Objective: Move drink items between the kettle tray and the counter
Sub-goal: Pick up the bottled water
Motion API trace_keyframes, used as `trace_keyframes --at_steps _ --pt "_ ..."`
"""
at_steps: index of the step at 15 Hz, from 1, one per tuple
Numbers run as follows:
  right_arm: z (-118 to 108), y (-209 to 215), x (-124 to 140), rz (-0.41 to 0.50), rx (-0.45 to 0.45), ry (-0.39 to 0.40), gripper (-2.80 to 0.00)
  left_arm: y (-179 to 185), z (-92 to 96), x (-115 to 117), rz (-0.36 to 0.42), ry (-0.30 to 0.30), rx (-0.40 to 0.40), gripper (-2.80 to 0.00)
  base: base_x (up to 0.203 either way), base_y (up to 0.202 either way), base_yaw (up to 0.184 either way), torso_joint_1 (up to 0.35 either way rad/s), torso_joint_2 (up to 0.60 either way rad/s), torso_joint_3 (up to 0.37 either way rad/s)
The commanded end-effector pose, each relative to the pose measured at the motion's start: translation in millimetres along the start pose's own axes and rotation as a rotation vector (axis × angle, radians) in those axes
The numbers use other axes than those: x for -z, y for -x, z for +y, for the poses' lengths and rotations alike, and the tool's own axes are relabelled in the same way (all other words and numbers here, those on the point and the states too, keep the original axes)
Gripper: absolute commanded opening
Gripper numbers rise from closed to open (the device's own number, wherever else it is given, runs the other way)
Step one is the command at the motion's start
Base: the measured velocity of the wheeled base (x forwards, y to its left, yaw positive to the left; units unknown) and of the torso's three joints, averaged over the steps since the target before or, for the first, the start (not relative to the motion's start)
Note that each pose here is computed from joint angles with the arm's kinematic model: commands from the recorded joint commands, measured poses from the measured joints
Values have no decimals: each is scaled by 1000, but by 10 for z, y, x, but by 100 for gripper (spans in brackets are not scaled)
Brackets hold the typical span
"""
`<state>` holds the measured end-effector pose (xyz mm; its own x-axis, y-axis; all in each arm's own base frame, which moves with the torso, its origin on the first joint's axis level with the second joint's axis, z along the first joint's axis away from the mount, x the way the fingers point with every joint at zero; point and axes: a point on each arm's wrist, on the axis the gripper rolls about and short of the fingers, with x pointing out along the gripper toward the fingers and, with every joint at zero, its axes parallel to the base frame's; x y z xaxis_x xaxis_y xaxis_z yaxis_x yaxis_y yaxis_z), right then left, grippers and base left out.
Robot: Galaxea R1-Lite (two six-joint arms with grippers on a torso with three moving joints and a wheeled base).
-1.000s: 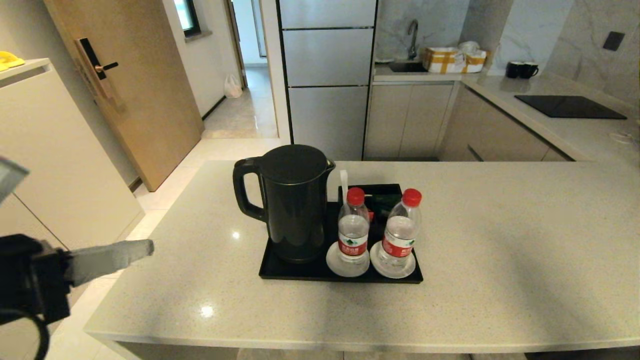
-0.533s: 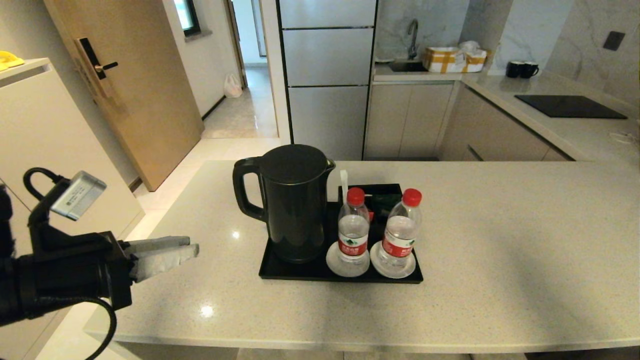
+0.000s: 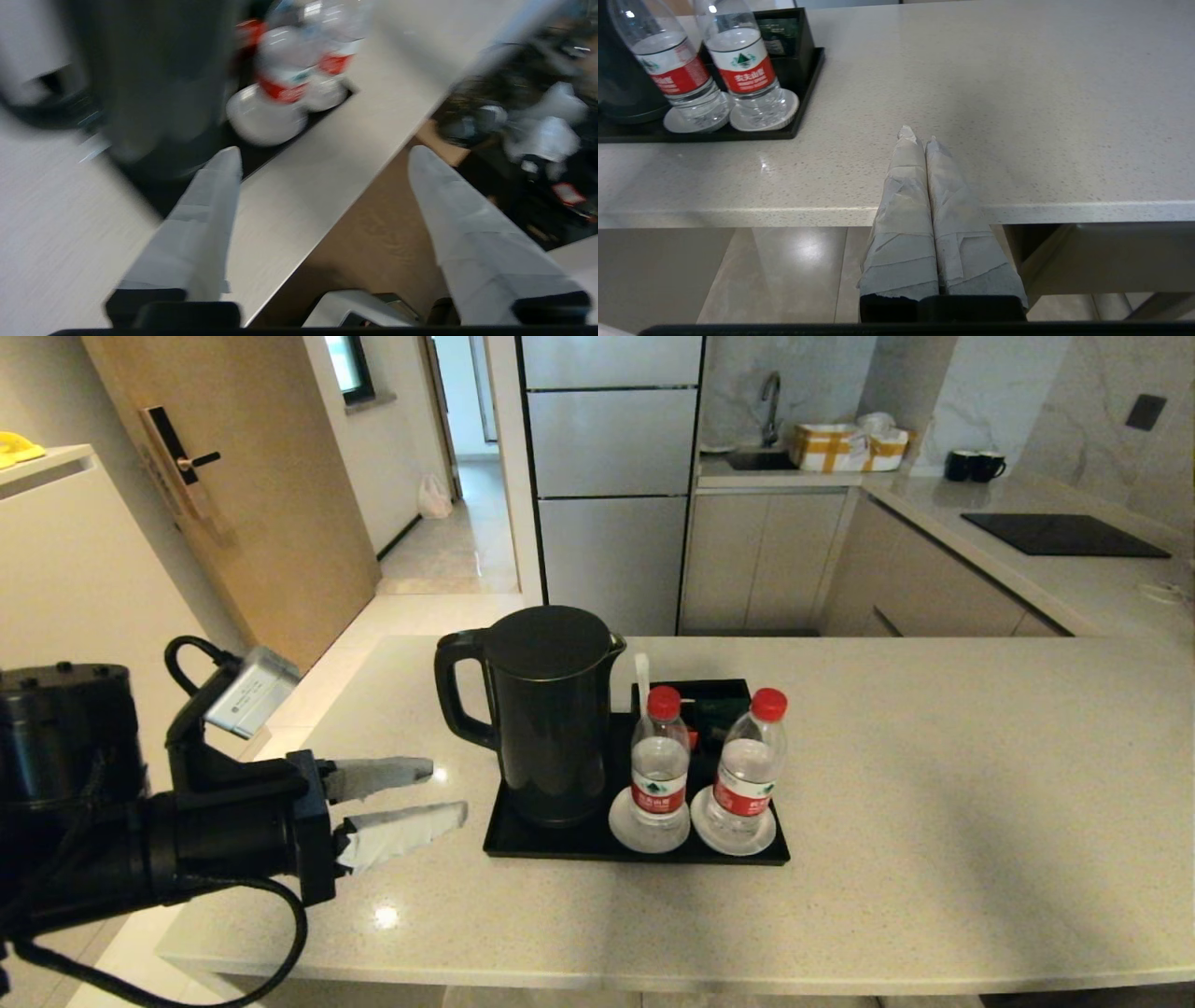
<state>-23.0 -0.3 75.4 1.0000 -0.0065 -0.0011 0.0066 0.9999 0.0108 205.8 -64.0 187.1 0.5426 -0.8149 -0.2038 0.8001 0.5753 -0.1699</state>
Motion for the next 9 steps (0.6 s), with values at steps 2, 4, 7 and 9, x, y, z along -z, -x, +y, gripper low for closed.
trace_keyframes --at_steps 2,4,7,9 --pt "0 1 -2 -1 0 0 -280 -240 28 51 2 -11 59 0 0 0 0 0 0 0" --pt "0 0 2 0 0 0 -280 -480 170 138 16 -7 70 0 0 0 0 0 0 0" --pt "0 1 -1 -1 0 0 -280 -928 297 187 6 -40 94 0 0 0 0 0 0 0" --pt "0 1 -2 -1 0 0 -280 -1304 206 250 26 -59 89 0 0 0 0 0 0 0"
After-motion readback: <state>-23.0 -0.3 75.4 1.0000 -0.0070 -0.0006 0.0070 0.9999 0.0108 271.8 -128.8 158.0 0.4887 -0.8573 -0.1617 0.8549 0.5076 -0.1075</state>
